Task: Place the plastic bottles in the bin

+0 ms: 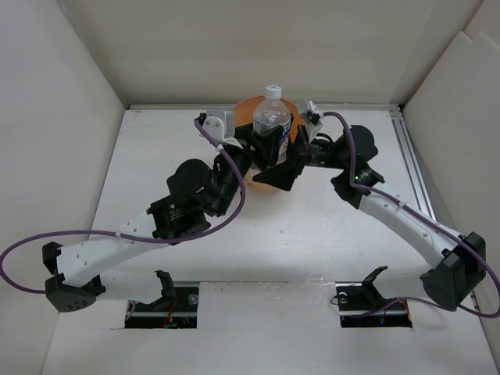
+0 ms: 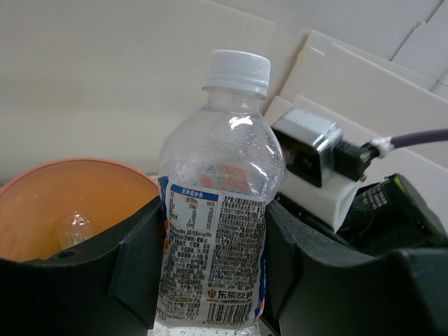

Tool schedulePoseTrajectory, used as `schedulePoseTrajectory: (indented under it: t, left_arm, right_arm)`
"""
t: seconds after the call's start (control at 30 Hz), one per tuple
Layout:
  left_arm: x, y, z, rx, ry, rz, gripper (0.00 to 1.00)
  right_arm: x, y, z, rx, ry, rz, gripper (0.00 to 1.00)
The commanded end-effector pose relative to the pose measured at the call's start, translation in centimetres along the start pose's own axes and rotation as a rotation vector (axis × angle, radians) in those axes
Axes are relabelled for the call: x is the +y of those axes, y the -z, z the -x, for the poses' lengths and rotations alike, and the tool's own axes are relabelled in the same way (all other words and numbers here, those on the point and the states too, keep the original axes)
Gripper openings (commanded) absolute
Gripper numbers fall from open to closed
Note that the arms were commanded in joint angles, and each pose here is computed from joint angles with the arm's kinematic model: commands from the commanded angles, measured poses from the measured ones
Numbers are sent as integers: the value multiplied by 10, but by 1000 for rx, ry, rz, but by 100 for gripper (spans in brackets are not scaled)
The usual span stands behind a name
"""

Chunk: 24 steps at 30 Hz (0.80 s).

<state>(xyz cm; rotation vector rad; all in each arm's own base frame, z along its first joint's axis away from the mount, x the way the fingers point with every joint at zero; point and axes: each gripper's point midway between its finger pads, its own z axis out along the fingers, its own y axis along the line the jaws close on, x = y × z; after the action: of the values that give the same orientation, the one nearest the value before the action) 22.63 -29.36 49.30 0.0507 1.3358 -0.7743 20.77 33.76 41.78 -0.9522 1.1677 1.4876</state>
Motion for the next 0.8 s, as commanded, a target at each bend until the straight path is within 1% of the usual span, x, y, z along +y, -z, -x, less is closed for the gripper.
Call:
schedulePoseTrajectory:
  t: [0.0,0.03,0.07,0.1,0.13,0.17,0.2,0.23,0.27,0.3,0.33,0.37,0.4,0.47,0.5,0.6,0.7,0.73,0.77]
  left_arm:
    - [-13,3,-7,15,47,-53,0]
    - [-13,3,-7,15,56,-53,0]
    - [-12,4,-12,23,49,-52,6]
    - [-14,4,-13,25,49,-60,10]
    - [-12,6,-13,25,49,-61,18]
    - [-12,6,-13,25,49,-61,29]
    - [-12,6,-13,25,49,-61,63]
    - [-11,5,-12,23,49,-52,86]
    - [-10,7,-8,16,55,-53,100]
    - [-9,7,-3,11,58,-45,100]
    - [-8,7,-1,11,65,-35,100]
    - [-6,9,10,-6,77,-22,100]
    - [-5,9,8,3,69,-20,100]
    - [11,15,17,4,77,54,100]
    - [16,16,14,14,63,80,100]
    - [35,30,14,34,78,153,100]
    - [49,43,2,79,78,190,100]
    - [53,46,0,87,78,193,100]
    - [58,53,0,98,78,197,100]
  right_arm:
    - [8,-5,46,-117,120,1,95]
    - [8,-5,46,-117,120,1,91]
    - [4,-7,48,-123,118,-9,71]
    - [4,-7,48,-123,127,-10,63]
    - [1,-9,48,-122,126,-10,49]
    - [-3,-10,44,-115,116,-14,18]
    - [-3,-10,44,-115,116,-14,9]
    - [-7,-11,40,-109,107,-18,3]
    - [-13,-9,43,-109,113,-40,1]
    - [-17,-11,41,-102,103,-45,1]
    - [-30,-9,40,-99,107,-78,1]
    - [-43,-4,45,-97,108,-121,1]
    - [-55,-4,41,-85,107,-141,1]
    - [-76,4,46,-90,114,-182,1]
    - [-82,4,54,-93,129,-193,1]
    - [-126,14,54,-75,121,-295,2]
    - [-169,24,62,-67,121,-372,8]
    - [-175,23,73,-77,137,-376,10]
    - [-198,24,59,-54,99,-399,16]
